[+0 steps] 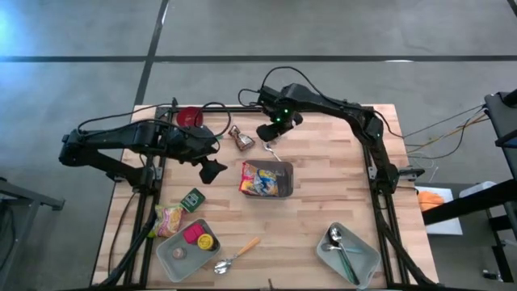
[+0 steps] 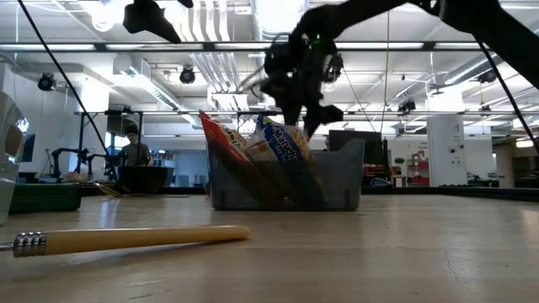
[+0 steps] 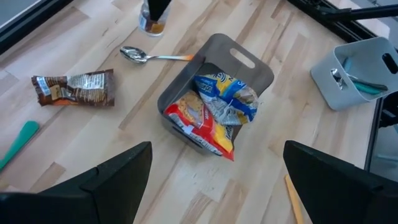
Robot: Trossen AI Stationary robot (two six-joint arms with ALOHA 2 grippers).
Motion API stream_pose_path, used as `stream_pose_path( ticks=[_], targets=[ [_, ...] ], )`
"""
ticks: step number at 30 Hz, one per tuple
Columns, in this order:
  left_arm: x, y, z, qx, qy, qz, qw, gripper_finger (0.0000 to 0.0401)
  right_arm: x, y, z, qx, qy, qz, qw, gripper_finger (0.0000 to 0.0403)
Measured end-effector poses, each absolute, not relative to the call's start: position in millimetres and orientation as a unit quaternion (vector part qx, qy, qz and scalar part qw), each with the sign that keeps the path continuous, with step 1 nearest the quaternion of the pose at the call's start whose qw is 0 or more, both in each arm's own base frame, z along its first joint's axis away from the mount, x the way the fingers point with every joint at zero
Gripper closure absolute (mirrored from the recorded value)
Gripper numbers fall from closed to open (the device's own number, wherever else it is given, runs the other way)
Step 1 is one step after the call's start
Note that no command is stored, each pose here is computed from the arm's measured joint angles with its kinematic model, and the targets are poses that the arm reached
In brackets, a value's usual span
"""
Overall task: Pick & Place Food Item
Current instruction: Put the brown spice bottle into the left grey bin
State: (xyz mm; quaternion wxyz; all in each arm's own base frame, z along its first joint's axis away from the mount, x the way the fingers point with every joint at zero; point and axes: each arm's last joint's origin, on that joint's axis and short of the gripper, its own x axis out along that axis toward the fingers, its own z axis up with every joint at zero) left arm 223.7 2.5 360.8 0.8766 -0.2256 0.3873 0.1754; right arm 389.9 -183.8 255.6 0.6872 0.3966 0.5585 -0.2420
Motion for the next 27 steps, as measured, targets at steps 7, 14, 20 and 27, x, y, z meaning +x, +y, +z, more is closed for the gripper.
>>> stream_pose_path(
  ticks=[7, 14, 20, 27],
  targets=[
    [223.4, 3.2, 360.7, -0.157, 0.397, 0.161, 0.89, 0.0035, 396.5, -146.0, 311.6, 0.385, 0.517, -0.173, 0.745, 0.0234],
    [230.0, 3.7, 367.1, -0.092, 0.361, 0.144, 0.917, 0.0035, 395.1, -105.3, 369.4, 0.381, 0.464, -0.088, 0.795, 0.0234],
    [238.4, 2.1, 376.7, -0.068, 0.305, 0.117, 0.943, 0.0035, 394.6, -70.1, 406.1, 0.376, 0.426, -0.034, 0.822, 0.0234],
    [245.8, -0.9, 387.2, -0.059, 0.248, 0.07, 0.964, 0.0035, 392.1, -43.4, 424.7, 0.382, 0.397, 0.003, 0.835, 0.0234]
  ],
)
